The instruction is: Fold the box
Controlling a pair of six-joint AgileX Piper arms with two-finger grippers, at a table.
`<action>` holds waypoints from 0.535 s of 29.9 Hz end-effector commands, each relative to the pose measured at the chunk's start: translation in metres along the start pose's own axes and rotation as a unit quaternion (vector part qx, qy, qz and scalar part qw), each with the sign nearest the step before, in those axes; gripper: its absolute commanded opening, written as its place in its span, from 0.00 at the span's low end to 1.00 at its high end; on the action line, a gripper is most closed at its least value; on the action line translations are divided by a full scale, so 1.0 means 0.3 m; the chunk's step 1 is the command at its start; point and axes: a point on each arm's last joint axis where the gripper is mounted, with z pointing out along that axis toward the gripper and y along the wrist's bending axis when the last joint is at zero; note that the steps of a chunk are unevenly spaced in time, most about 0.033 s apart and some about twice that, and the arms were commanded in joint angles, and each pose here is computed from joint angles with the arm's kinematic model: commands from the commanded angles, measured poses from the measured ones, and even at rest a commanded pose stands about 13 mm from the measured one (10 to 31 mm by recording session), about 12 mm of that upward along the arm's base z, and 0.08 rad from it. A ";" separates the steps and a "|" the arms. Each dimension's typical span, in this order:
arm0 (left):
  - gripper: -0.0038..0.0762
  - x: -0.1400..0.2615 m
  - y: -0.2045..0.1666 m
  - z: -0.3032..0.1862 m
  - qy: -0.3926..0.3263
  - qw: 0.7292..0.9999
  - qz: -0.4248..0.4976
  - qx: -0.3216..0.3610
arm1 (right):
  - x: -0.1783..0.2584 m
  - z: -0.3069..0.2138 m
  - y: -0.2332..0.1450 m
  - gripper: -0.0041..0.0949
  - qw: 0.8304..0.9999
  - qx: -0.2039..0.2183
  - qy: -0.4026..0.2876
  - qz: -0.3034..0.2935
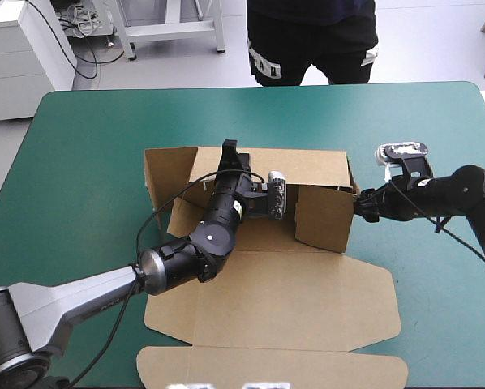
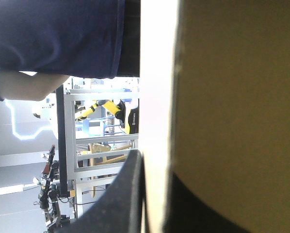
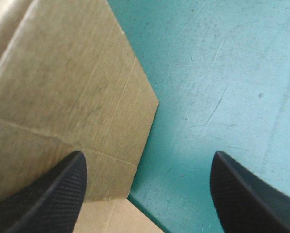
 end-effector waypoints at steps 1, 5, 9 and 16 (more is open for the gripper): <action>0.04 0.007 0.058 -0.036 0.005 0.999 -0.034 -0.021 | 0.010 -0.058 0.019 0.66 0.998 0.010 -0.052 -0.017; 0.04 0.007 0.058 -0.036 0.005 0.999 -0.034 -0.021 | 0.049 -0.051 0.027 0.62 0.998 0.005 -0.044 -0.049; 0.04 0.007 0.057 -0.036 0.004 0.999 -0.034 -0.020 | 0.046 -0.048 0.040 0.60 0.995 -0.016 -0.057 -0.077; 0.04 0.004 0.057 -0.036 -0.002 0.999 -0.037 -0.018 | 0.038 -0.046 0.052 0.56 0.991 -0.036 -0.071 -0.107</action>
